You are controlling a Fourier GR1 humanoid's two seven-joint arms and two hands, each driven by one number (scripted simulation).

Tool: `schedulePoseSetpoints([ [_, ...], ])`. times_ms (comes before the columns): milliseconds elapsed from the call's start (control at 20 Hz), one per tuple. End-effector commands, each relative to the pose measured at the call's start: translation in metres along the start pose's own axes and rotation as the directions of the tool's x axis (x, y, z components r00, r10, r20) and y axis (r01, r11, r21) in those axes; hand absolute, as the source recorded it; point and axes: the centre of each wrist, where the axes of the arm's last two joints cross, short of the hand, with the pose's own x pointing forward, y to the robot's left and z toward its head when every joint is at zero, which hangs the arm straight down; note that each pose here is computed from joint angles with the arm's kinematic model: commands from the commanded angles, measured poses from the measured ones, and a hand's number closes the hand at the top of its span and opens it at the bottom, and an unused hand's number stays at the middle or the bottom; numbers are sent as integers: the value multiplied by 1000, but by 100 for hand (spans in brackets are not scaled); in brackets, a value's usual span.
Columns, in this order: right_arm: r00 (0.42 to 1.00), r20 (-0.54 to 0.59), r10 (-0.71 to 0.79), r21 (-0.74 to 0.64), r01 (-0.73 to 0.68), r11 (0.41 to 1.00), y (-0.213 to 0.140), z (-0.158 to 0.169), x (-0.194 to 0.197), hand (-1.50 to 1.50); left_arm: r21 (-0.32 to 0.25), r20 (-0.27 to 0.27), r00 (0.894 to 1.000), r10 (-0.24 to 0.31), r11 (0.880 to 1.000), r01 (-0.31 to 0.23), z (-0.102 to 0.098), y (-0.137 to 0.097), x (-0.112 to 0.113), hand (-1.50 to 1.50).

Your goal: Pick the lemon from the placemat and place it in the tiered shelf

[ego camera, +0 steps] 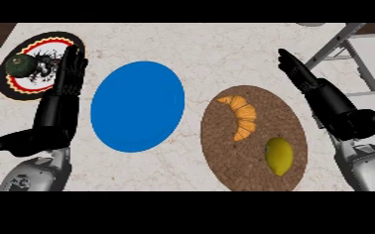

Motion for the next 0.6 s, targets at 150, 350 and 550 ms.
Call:
schedulePoseSetpoints([
  [150,977,-156,-147,-530,43,847,-43,43,-33,-150,-46,-169,983,-76,997,69,25,11,-35,0],
  [350,761,325,-562,-606,624,494,-8,19,-6,150,-34,-261,964,-57,998,50,30,11,-45,0],
  [550,898,-406,-172,-843,-294,451,-51,116,-86,150,-35,-291,953,-90,996,83,38,19,-53,0],
])
